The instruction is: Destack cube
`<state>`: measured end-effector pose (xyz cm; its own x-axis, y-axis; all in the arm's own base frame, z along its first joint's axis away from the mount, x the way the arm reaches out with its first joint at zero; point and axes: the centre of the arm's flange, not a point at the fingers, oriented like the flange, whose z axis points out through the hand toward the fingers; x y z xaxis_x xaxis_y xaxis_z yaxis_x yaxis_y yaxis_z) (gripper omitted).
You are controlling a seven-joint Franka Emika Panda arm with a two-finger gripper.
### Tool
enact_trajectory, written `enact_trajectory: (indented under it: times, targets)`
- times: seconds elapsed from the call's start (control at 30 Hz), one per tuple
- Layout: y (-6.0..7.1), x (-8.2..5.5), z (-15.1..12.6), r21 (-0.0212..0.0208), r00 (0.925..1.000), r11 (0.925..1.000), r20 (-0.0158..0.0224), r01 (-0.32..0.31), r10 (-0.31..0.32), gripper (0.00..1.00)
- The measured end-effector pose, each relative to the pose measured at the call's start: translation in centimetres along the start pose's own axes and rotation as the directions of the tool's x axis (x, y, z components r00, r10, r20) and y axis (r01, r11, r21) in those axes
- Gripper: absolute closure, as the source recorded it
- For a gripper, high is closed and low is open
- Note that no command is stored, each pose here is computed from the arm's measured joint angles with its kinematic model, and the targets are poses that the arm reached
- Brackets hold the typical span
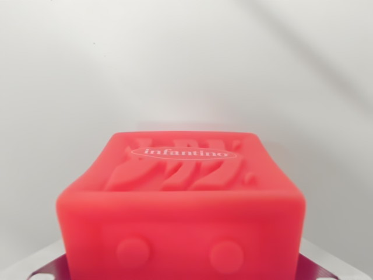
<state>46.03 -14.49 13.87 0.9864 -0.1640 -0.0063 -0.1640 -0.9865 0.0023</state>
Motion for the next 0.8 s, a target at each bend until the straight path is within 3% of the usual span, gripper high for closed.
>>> enact_trajectory:
  times: [0.8]
  targets:
    - [0.0, 0.0, 2.4, 0.0009, 1.0000, 1.0000, -0.0005, -0.001, 0.001, 1.00]
